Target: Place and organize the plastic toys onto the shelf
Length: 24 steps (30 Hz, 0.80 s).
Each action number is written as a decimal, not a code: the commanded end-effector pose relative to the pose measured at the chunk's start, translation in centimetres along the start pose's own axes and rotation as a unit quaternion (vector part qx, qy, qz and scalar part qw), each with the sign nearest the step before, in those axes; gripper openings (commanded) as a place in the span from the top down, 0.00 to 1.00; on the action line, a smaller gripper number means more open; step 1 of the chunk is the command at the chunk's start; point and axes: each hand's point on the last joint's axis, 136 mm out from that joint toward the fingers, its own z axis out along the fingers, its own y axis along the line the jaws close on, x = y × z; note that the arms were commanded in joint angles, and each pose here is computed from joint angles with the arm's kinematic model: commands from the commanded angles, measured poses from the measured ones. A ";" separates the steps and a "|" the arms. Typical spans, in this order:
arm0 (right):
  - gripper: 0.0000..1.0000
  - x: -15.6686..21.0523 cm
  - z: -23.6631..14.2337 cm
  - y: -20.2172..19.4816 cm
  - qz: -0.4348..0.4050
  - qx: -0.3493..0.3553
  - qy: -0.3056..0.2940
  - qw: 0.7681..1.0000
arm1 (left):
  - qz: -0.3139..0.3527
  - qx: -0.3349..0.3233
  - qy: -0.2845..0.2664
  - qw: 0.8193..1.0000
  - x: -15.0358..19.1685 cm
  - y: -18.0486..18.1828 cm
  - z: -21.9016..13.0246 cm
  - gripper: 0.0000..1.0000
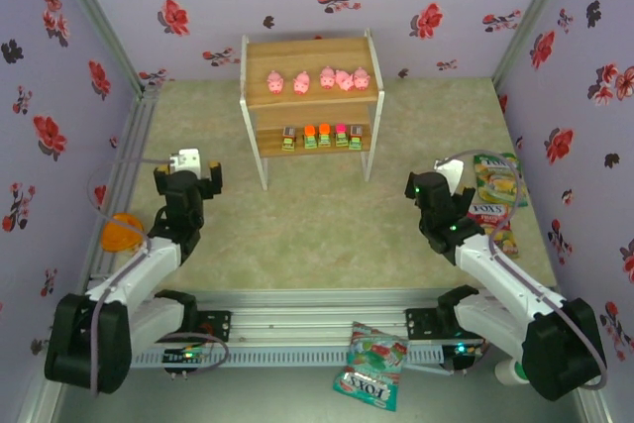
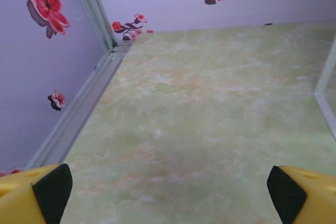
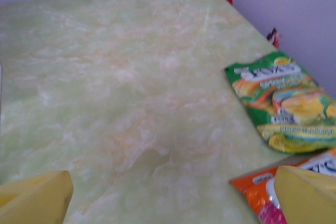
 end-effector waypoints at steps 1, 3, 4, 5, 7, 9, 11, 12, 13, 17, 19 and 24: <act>0.01 -1.6 0.4 -0.3 -0.047 0.013 -0.058 0.997 | 0.004 0.007 -0.011 1.000 1.1 0.3 1.7 0.00; 0.01 -1.4 0.8 0.0 -0.069 0.006 -0.073 0.995 | 0.001 0.008 -0.006 1.000 2.3 0.3 2.7 0.00; 0.01 -1.3 1.0 -0.1 -0.073 0.009 -0.075 0.995 | 0.001 0.011 -0.005 1.000 2.8 0.3 3.0 0.00; 0.01 -1.1 1.3 -0.3 -0.075 0.014 -0.071 0.995 | -0.003 0.014 -0.010 1.000 2.9 0.2 3.4 0.00; 0.01 -0.6 1.9 -0.5 -0.077 0.016 -0.062 0.995 | -0.004 0.021 -0.015 1.000 3.0 0.0 3.8 0.00; 0.01 -0.2 2.5 -0.4 -0.075 0.011 -0.058 0.995 | -0.005 0.028 -0.015 0.999 2.8 -0.2 4.3 0.00; 0.01 -0.1 2.9 -0.3 -0.071 0.004 -0.059 0.996 | -0.009 0.026 -0.012 1.000 3.0 0.1 4.8 0.00; 0.01 0.1 3.1 -0.2 -0.073 0.000 -0.058 0.996 | -0.012 0.028 -0.011 0.999 3.2 0.2 5.0 0.00; 0.01 0.1 3.3 -0.2 -0.072 -0.002 -0.059 0.996 | -0.013 0.029 -0.010 0.999 3.4 0.1 5.2 0.00; 0.01 0.5 4.7 0.1 -0.069 -0.014 -0.061 0.996 | -0.017 0.028 -0.004 0.999 4.5 0.1 6.0 0.00; 0.01 0.7 5.5 0.4 -0.072 -0.023 -0.062 0.995 | -0.030 0.027 -0.003 0.999 5.4 0.4 6.5 0.00; 0.01 0.6 7.1 1.0 -0.067 -0.041 -0.071 0.994 | -0.032 0.051 0.023 0.998 5.6 0.0 7.2 0.00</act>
